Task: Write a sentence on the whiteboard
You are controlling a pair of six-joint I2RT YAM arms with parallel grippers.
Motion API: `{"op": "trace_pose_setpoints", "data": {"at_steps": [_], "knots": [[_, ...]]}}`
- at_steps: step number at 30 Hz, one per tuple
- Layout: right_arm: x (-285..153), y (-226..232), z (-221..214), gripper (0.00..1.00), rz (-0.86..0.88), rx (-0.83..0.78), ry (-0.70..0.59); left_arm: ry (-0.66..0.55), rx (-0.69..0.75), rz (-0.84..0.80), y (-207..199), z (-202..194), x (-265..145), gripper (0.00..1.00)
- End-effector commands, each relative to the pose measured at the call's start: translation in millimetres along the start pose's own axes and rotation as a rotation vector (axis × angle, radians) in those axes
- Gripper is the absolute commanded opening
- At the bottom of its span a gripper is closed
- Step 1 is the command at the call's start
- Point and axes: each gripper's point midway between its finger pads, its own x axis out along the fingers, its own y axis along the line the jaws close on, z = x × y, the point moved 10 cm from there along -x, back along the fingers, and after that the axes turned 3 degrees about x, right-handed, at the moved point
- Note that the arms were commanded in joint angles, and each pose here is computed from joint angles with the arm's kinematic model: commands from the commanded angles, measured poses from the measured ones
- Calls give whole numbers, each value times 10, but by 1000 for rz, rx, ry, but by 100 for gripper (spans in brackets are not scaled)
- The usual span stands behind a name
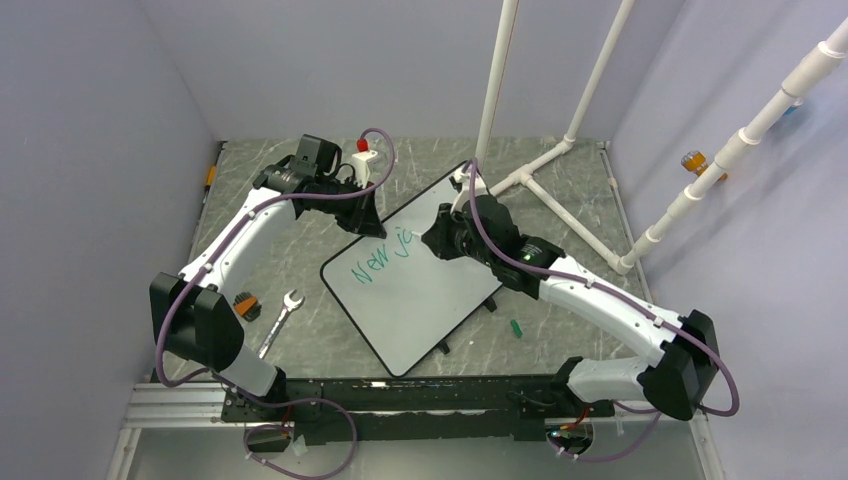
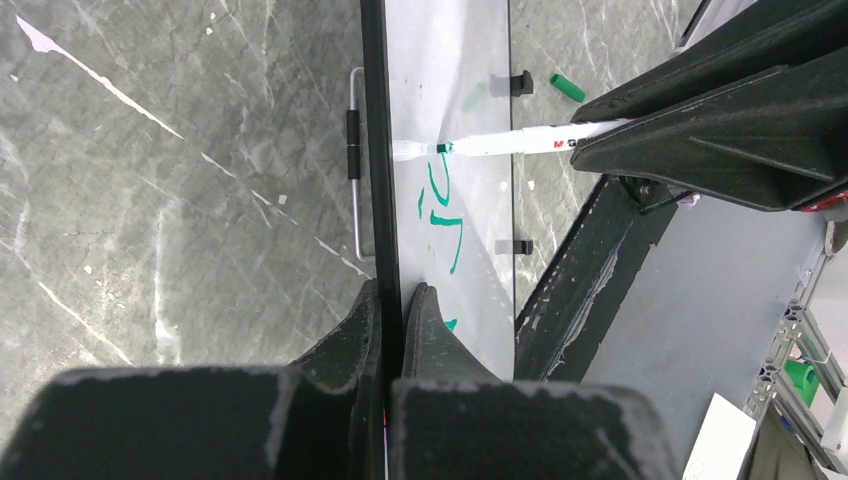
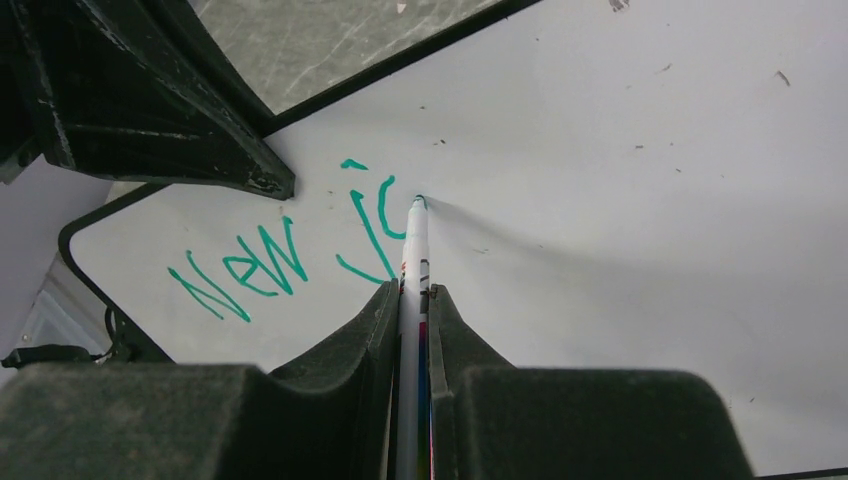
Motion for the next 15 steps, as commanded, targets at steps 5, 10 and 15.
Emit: {"op": "trace_pose_setpoints", "data": {"at_steps": [5, 10, 15], "knots": [[106, 97, 121, 0, 36, -22, -17, -13, 184, 38, -5, 35, 31, 0], [123, 116, 107, 0, 61, -15, -12, -11, 183, 38, -6, 33, 30, 0], [96, 114, 88, 0, 85, -13, -18, -13, 186, 38, -10, 36, 25, 0]]}}
